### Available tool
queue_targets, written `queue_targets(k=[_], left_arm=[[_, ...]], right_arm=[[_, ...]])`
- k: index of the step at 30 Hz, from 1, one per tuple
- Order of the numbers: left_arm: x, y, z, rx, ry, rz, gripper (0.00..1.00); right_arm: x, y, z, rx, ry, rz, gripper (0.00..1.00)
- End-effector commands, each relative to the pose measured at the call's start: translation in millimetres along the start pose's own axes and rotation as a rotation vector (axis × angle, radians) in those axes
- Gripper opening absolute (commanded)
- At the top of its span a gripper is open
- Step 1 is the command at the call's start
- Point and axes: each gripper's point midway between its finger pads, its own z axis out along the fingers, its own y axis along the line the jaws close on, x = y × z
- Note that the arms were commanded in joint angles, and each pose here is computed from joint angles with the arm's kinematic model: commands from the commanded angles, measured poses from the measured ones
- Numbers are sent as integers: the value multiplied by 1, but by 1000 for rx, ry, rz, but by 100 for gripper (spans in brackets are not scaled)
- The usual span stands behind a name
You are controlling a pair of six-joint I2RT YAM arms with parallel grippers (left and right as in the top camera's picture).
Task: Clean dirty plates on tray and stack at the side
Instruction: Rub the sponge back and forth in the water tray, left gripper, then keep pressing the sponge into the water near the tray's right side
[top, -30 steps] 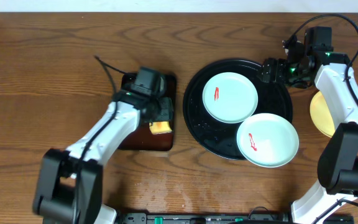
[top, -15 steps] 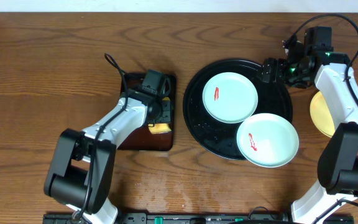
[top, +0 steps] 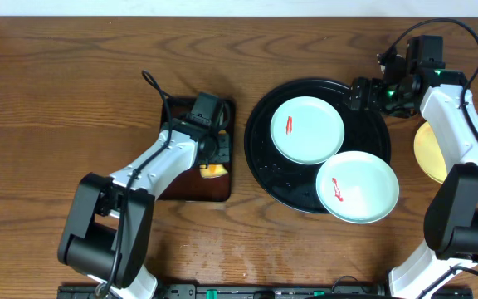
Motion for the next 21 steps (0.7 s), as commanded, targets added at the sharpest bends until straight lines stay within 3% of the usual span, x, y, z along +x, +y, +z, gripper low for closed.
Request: queue_targets(k=[1, 8, 21], left_arm=[[-9, 19, -11, -56, -40, -26, 7], [-19, 27, -35, -22, -84, -68, 7], [-18, 3, -65, 345, -15, -172, 7]], right_arm=[[-9, 7, -11, -9, -35, -18, 99], [-9, 7, -11, -9, -35, -18, 99], [-9, 7, -11, -9, -35, -18, 99]])
